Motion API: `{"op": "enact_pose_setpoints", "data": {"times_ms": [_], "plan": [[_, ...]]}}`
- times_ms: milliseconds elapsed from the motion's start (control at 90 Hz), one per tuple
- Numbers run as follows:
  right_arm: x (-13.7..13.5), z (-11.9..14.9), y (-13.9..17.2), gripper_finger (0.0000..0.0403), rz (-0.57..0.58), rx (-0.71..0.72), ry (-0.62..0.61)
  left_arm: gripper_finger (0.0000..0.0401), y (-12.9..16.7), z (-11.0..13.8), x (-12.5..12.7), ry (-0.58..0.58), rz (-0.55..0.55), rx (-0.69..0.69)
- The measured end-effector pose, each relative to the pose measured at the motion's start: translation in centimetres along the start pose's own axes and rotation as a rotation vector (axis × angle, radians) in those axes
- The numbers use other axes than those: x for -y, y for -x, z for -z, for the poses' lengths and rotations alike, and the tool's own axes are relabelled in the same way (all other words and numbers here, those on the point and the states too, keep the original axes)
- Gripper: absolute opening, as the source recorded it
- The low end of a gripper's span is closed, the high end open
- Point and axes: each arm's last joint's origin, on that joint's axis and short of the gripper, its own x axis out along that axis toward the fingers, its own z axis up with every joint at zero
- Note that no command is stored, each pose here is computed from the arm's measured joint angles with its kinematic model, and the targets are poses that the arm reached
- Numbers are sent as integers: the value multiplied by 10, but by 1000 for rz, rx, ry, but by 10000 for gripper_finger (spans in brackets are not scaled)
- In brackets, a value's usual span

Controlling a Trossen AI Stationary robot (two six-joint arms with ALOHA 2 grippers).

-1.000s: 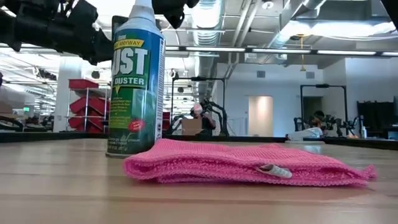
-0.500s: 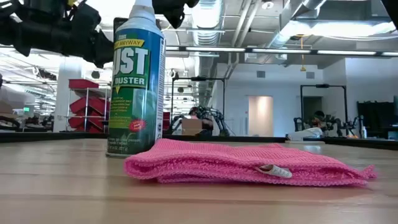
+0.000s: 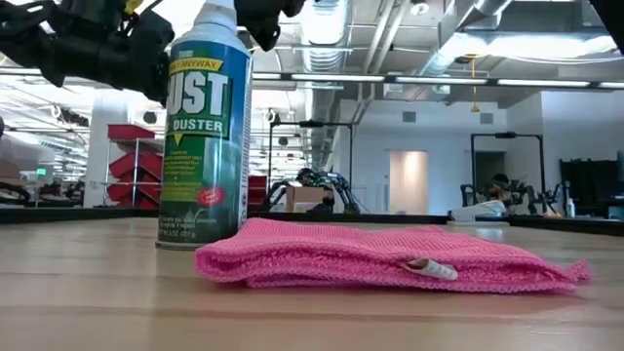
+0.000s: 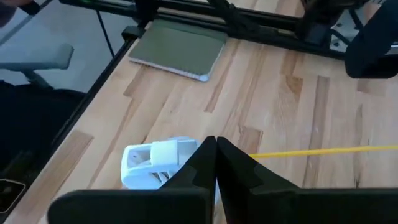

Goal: Apply microfiber cloth
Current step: Spray the front of the cellphone with the white spray bottle, then wipe the front of the cellphone with the pink microfiber cloth

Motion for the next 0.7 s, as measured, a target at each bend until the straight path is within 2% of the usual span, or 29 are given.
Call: {"op": "enact_pose_setpoints", "data": {"times_ms": [233,578,700], "plan": [[-2,-6,10,0,15,13,37,0,17,-4,0,-5,-33,11],[-12,-20,63,0,210,12,104,0,24,-3,0,5,-40,-5],[-17,-9,70,0,218,-18,93,0,24,-2,0,6,-38,-17]]}}
